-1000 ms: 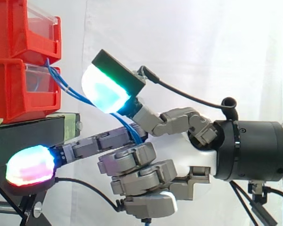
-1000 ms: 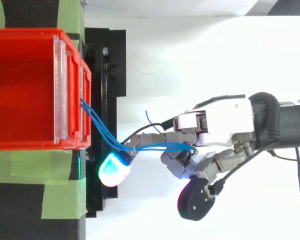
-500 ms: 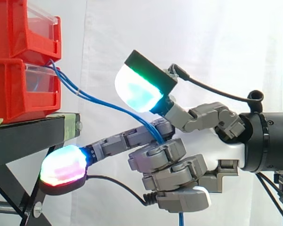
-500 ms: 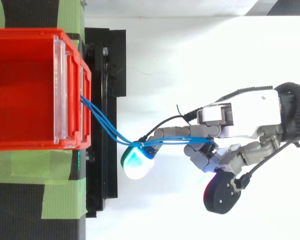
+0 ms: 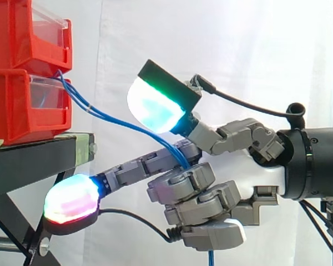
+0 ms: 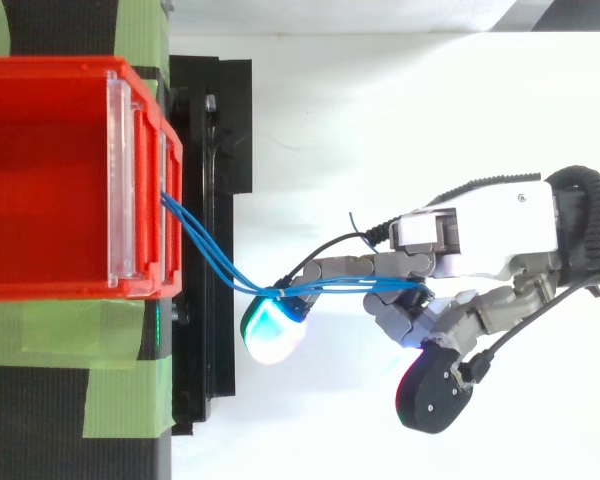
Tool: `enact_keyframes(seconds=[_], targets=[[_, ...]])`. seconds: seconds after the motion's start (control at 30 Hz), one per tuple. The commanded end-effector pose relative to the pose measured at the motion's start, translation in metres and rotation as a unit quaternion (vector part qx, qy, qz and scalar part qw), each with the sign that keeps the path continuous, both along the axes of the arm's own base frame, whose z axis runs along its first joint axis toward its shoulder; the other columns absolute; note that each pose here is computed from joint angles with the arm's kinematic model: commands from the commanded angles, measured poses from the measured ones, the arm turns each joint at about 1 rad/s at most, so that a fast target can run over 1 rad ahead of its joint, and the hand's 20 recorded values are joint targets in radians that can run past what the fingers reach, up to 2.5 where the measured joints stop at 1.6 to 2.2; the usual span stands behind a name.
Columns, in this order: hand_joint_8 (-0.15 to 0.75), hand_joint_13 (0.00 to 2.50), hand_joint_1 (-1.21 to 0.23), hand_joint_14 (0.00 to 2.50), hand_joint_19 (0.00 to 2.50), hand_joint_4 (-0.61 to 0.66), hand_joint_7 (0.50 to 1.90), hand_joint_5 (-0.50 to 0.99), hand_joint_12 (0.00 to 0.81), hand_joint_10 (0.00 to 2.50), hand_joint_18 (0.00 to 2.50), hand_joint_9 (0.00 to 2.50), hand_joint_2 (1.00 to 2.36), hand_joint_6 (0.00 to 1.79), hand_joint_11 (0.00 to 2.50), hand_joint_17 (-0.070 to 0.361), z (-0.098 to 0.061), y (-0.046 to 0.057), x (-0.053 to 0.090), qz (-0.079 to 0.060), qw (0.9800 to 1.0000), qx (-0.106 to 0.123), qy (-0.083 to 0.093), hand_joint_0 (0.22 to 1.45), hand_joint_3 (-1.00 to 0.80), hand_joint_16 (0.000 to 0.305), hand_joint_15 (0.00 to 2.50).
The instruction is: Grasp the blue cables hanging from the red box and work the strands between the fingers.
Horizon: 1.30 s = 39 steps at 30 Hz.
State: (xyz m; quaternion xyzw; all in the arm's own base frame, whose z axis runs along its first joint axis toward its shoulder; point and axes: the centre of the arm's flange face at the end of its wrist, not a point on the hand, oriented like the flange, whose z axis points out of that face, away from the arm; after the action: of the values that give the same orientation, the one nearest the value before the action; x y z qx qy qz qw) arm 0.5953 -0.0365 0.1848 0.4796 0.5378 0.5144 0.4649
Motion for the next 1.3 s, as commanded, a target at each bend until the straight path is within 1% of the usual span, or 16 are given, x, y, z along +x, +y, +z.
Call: enact_keyframes(seconds=[0.0,0.37,0.4,0.6,0.87,0.9,0.97,1.03,1.07,1.13,1.27], targets=[[0.375,1.02,-0.53,2.50,1.19,0.32,0.87,0.02,0.418,2.50,1.39,0.70,1.00,0.01,2.45,0.103,0.0000,0.0001,0.0000,-0.001,1.0000,0.000,0.001,0.79,-1.00,0.046,1.32],[0.375,1.01,-0.53,2.50,1.20,0.32,0.88,0.01,0.424,2.50,1.38,0.69,1.00,0.01,2.48,0.103,-0.0001,0.0001,-0.0001,-0.001,1.0000,-0.001,0.001,0.79,-1.00,0.046,1.34],[0.373,1.01,-0.52,2.50,1.21,0.32,0.87,0.01,0.417,2.50,1.38,0.68,1.00,0.01,2.43,0.103,-0.0001,0.0001,-0.0001,-0.001,1.0000,-0.001,0.001,0.80,-1.00,0.046,1.33],[0.368,1.01,-0.52,2.50,1.21,0.32,0.87,0.00,0.423,2.50,1.38,0.67,1.00,0.01,2.47,0.103,-0.0001,0.0001,-0.0001,-0.001,1.0000,-0.001,0.001,0.79,-1.00,0.046,1.34],[0.372,1.00,-0.52,2.50,1.22,0.31,0.86,-0.01,0.420,2.50,1.37,0.67,1.00,0.01,2.42,0.102,-0.0001,0.0001,-0.0001,-0.001,1.0000,-0.001,0.001,0.79,-1.00,0.045,1.33],[0.374,1.00,-0.52,2.50,1.22,0.31,0.87,-0.01,0.420,2.50,1.37,0.67,1.00,0.01,2.46,0.102,-0.0001,0.0001,-0.0001,-0.001,1.0000,-0.001,0.001,0.79,-1.00,0.045,1.33],[0.372,1.00,-0.52,2.50,1.22,0.31,0.86,-0.01,0.420,2.50,1.37,0.67,1.00,0.01,2.42,0.103,0.0000,0.0001,0.0000,-0.001,1.0000,0.000,0.001,0.79,-1.00,0.046,1.33],[0.373,1.00,-0.52,2.50,1.21,0.31,0.86,-0.01,0.420,2.50,1.37,0.67,1.00,0.01,2.46,0.103,0.0000,0.0001,0.0000,-0.001,1.0000,0.000,0.001,0.79,-1.00,0.046,1.33],[0.372,1.00,-0.52,2.50,1.21,0.31,0.86,-0.01,0.420,2.50,1.37,0.67,1.00,0.01,2.44,0.102,-0.0001,0.0001,-0.0001,-0.001,1.0000,-0.001,0.001,0.79,-1.00,0.046,1.33],[0.375,1.00,-0.52,2.50,1.22,0.31,0.86,-0.01,0.420,2.50,1.37,0.67,1.00,0.01,2.46,0.103,-0.0001,0.0001,-0.0001,-0.001,1.0000,-0.001,0.001,0.79,-1.00,0.046,1.33],[0.372,1.00,-0.52,2.50,1.23,0.31,0.86,-0.01,0.420,2.50,1.37,0.67,1.00,0.01,2.43,0.104,0.0000,0.0001,0.0000,-0.001,1.0000,0.000,0.001,0.79,-1.00,0.046,1.33]])
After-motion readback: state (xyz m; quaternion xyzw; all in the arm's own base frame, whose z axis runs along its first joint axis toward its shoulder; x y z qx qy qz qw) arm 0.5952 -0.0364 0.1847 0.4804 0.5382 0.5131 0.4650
